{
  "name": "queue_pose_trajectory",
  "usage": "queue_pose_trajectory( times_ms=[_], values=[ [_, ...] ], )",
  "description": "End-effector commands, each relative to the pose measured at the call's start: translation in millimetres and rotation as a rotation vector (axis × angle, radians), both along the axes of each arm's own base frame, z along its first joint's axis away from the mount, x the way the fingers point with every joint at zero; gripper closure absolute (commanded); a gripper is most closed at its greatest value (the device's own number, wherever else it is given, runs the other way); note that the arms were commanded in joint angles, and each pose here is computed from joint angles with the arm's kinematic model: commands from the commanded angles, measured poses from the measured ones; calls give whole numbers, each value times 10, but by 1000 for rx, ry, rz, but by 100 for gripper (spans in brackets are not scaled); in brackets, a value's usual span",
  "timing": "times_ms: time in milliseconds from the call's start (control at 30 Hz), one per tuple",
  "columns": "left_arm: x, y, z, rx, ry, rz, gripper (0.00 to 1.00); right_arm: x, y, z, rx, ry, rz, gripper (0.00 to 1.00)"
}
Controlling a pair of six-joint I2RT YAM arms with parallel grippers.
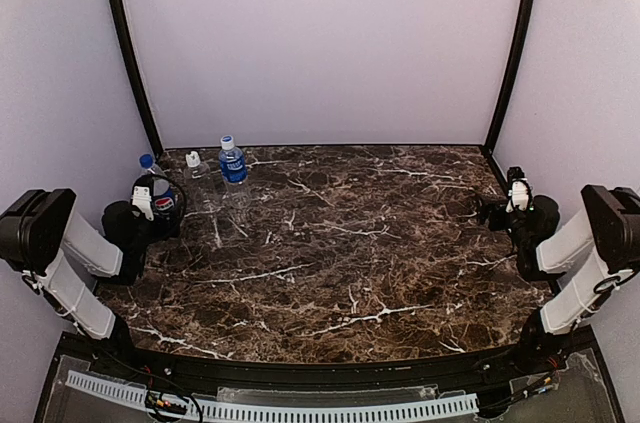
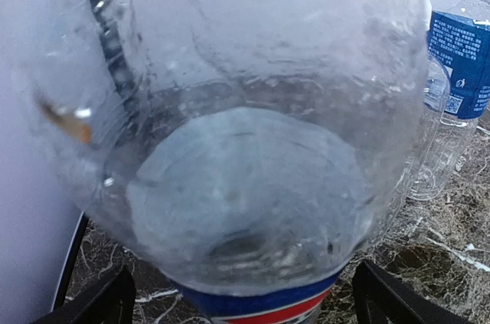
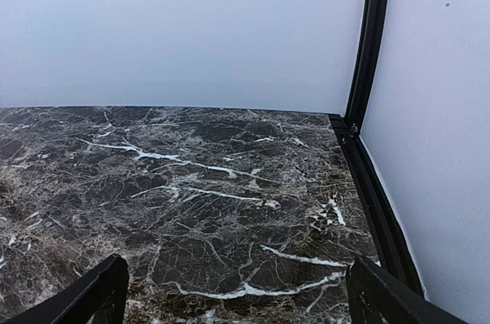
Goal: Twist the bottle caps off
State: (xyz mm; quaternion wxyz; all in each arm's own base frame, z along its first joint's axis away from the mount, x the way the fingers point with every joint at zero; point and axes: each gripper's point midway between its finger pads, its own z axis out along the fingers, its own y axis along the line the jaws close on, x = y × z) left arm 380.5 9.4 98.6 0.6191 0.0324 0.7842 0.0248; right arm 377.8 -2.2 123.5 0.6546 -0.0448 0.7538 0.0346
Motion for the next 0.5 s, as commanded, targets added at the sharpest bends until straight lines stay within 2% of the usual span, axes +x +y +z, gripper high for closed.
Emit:
queue_pose_trajectory(
  times_ms=[0, 233, 467],
  values=[
    [38, -20, 38, -8, -9, -3, 0, 30, -11, 119, -10, -49, 5, 1],
    [44, -89, 38, -3, -8, -47, 0, 84, -61, 525, 14, -23, -22, 1],
    [29, 25, 130, -20, -16, 16, 0, -142, 137, 1252, 166, -188, 80, 1]
  ],
)
